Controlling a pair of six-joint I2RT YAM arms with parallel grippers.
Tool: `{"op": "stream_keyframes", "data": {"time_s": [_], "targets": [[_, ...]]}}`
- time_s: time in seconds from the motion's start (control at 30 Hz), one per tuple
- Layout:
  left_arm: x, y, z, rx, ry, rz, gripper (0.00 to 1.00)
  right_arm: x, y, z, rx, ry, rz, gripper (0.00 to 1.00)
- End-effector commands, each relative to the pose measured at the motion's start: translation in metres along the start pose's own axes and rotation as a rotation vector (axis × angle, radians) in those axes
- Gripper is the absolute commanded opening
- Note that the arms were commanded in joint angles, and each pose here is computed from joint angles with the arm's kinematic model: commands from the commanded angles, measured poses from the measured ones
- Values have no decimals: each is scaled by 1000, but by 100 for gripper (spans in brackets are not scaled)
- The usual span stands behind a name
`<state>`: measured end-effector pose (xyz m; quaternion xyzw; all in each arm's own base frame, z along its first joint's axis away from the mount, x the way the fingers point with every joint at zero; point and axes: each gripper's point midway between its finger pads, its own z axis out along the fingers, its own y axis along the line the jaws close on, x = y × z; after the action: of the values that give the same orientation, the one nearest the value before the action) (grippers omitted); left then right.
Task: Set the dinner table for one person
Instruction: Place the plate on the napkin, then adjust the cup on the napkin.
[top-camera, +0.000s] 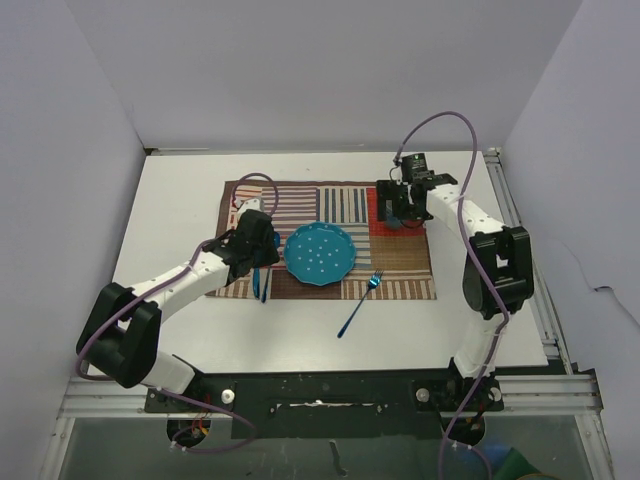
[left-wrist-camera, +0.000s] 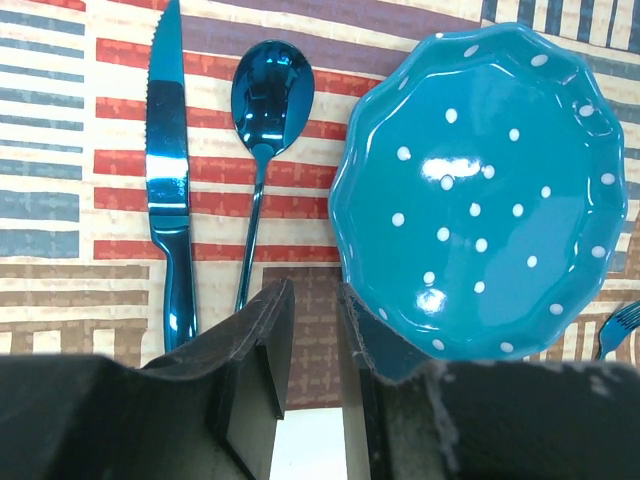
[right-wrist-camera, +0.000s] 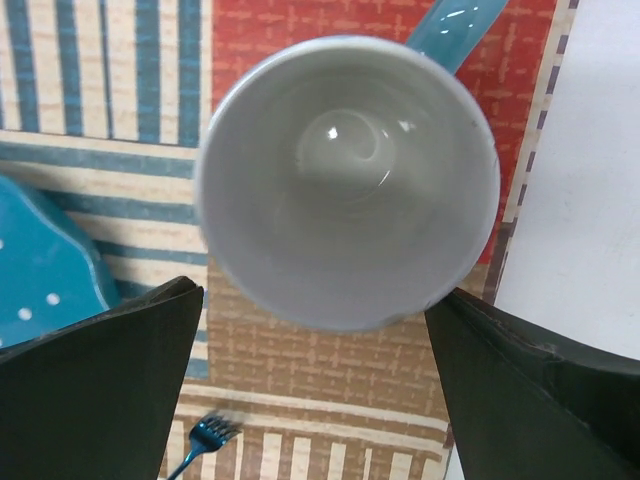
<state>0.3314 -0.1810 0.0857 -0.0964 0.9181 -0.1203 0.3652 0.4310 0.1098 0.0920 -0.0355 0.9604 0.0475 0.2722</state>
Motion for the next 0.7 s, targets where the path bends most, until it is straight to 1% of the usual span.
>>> {"op": "stream_keyframes", "data": {"time_s": [0.0,0.4,0.67], "targets": [[-16,-8,-5,39,-58,-3,24,-22,-13,2,43,-43,-3,98],[-15,-6,-3,29,-52,3,24,-42,-15,22,6,-40,1,98],[-14,-7,-2,35,-47,1,24,-39,-14,26,-2,-28,-6,98]]}}
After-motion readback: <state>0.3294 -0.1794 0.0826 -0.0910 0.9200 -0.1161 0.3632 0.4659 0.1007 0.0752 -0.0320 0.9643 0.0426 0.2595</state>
